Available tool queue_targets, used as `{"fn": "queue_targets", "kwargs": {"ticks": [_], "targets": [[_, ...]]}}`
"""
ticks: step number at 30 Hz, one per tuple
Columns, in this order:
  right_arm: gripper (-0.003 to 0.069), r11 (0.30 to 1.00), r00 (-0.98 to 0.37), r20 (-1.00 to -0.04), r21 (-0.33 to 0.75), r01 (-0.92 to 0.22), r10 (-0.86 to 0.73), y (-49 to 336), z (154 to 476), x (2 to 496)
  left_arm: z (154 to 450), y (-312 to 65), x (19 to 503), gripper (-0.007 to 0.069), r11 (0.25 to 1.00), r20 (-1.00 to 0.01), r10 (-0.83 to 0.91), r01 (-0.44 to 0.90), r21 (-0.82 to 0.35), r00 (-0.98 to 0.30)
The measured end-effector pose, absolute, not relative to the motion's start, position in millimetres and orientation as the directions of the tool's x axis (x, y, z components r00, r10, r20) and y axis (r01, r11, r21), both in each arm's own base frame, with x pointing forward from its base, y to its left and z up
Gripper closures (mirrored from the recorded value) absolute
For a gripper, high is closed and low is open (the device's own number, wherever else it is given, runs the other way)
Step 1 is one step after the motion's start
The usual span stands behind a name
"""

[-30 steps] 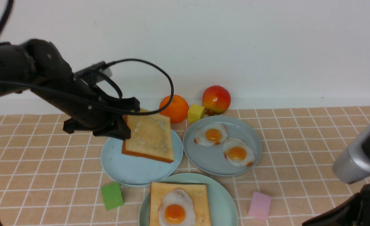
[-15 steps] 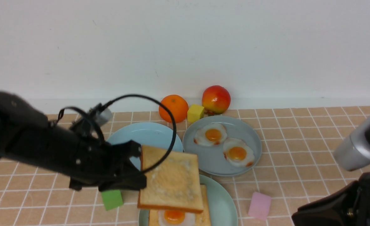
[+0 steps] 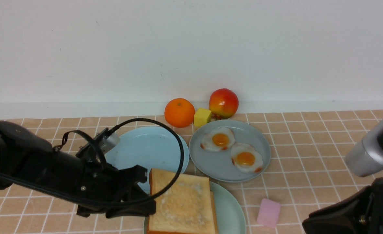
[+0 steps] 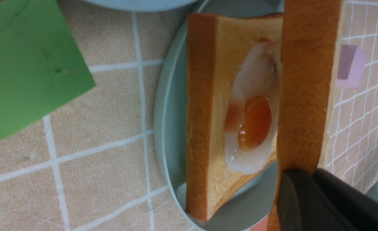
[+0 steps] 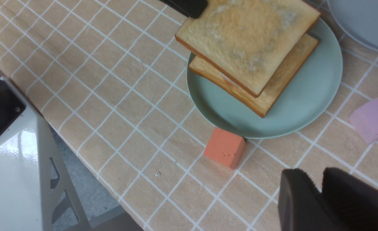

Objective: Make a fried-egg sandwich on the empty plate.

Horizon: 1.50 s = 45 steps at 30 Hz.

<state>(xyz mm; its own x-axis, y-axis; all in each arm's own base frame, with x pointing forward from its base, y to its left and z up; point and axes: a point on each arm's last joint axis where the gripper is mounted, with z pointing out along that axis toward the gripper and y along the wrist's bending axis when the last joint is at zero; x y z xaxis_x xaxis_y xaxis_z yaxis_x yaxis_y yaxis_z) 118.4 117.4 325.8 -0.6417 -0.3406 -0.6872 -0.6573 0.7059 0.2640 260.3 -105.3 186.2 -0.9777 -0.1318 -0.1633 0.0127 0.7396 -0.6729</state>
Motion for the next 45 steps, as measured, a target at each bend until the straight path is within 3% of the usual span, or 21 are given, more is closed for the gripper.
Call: {"fn": "queue_targets", "kwargs": {"ticks": [6,15,19,23,28,32,36,41,45], "targets": [[0.0519,0.706,-0.642,-0.687,0.264,-0.657,-0.341,117.4,325.8,118.4,186.0,-105.2,260.2,0.0531,0.74,-0.157,-0.136,0.005,-0.672,-0.978],[0.0515,0.706,-0.642,-0.687,0.264,-0.657,-0.341,117.4,325.8,118.4,193.3,-104.0,263.2,0.0262,0.774,-0.173,-0.052,0.07,-0.629,-0.983],[0.051,0.711,-0.636,-0.689,0.25,-0.658,-0.347,116.2,325.6,119.0,213.3,-103.6,268.0,0.0215,0.789,-0.184,-0.008,0.107,-0.604,-0.983],[0.0505,0.749,-0.64,-0.691,0.217,-0.627,-0.336,110.4,326.0,119.9,265.3,-101.7,266.5,0.0202,0.797,-0.248,0.019,0.164,-0.581,-0.969],[0.0501,0.811,-0.655,-0.699,0.187,-0.555,-0.287,100.3,328.4,120.3,314.6,-101.4,245.3,0.0258,0.749,-0.365,-0.025,0.224,-0.624,-0.931],[0.0501,0.863,-0.667,-0.72,0.202,-0.463,-0.19,89.5,334.5,117.2,352.8,-102.3,215.6,0.0447,0.667,-0.488,-0.027,0.347,-0.659,-0.873],[0.053,0.888,-0.662,-0.743,0.235,-0.394,-0.097,76.6,342.7,106.9,375.4,-96.6,185.7,0.0634,0.661,-0.569,-0.005,0.424,-0.619,-0.822],[0.066,0.896,-0.553,-0.833,0.238,-0.375,-0.01,53.9,359.9,86.2,391.4,-78.1,141.5,0.0638,0.751,-0.681,0.043,0.473,-0.461,-0.731],[0.0671,0.912,-0.425,-0.903,0.221,-0.345,0.058,31.7,372.4,68.9,380.9,-60.6,102.9,0.0638,0.827,-0.708,0.047,0.425,-0.368,-0.705]]}}
